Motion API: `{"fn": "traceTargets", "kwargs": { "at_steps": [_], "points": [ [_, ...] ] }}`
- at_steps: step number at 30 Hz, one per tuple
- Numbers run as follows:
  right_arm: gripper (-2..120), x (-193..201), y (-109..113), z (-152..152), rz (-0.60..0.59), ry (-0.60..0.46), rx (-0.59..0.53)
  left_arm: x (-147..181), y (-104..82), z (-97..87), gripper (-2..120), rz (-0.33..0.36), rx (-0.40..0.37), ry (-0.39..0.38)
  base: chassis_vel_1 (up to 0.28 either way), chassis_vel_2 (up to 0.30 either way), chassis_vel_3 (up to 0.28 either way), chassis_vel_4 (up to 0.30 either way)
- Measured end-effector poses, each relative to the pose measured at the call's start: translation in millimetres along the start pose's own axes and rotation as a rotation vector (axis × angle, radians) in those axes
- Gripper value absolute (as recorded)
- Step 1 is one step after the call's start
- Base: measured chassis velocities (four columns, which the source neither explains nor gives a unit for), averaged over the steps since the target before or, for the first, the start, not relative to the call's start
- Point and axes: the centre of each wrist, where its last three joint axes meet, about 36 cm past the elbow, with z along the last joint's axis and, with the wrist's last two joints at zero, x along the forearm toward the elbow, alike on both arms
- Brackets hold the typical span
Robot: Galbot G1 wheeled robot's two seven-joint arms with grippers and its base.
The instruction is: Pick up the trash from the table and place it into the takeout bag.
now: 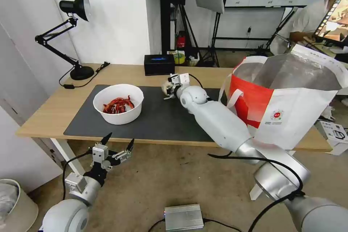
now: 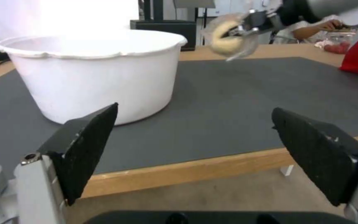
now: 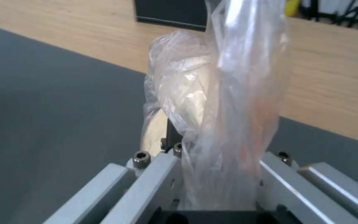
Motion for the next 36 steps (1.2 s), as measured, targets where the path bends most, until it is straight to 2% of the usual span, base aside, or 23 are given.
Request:
{"fn": "traceTargets", "kwargs": {
  "at_steps": [5, 11, 13, 14, 18, 20, 24, 26, 30, 36],
  "points": [
    [3, 32, -4, 1, -0.012, -0.049, 0.017, 1, -0.6, -1.5, 100, -0.001, 0.000, -0.002, 0.000, 0.000, 0.000, 0.000],
    [3, 85, 13, 2, -0.030, -0.106, 0.013, 3, 2.4, -2.7, 100, -0.012, -0.001, 0.001, 0.000, 0.000, 0.000, 0.000],
    [3, 85, 13, 2, -0.030, -0.106, 0.013, 3, 2.4, -2.7, 100, -0.012, -0.001, 0.001, 0.000, 0.000, 0.000, 0.000],
    [3, 104, 19, 5, -0.025, -0.131, 0.021, 5, 3.4, -4.0, 100, -0.016, -0.001, 0.003, 0.000, 0.000, 0.000, 0.000],
    [3, 124, 20, 5, -0.015, -0.174, 0.042, 7, 4.2, -3.6, 100, -0.022, -0.001, 0.006, 0.000, 0.000, 0.000, 0.000],
    [3, 145, 18, 6, 0.001, -0.244, 0.074, 8, 4.1, -2.6, 100, -0.025, -0.001, 0.010, 0.000, 0.000, 0.000, 0.000],
    [3, 167, 14, 4, 0.016, -0.316, 0.098, 10, 2.9, -3.4, 100, -0.024, -0.002, 0.010, 0.000, 0.000, 0.000, 0.000],
    [3, 190, 8, 2, 0.022, -0.365, 0.108, 10, 2.4, -4.6, 100, -0.024, -0.002, 0.007, 0.000, 0.000, 0.000, 0.000],
    [3, 208, -1, 1, 0.036, -0.393, 0.115, 9, 2.5, -5.1, 100, -0.028, 0.000, 0.004, 0.000, 0.000, 0.000, 0.000],
    [3, 246, -26, -7, 0.100, -0.468, 0.153, 12, 0.5, -8.1, 100, -0.031, 0.001, -0.001, 0.000, 0.000, 0.000, 0.000]
  ]
}}
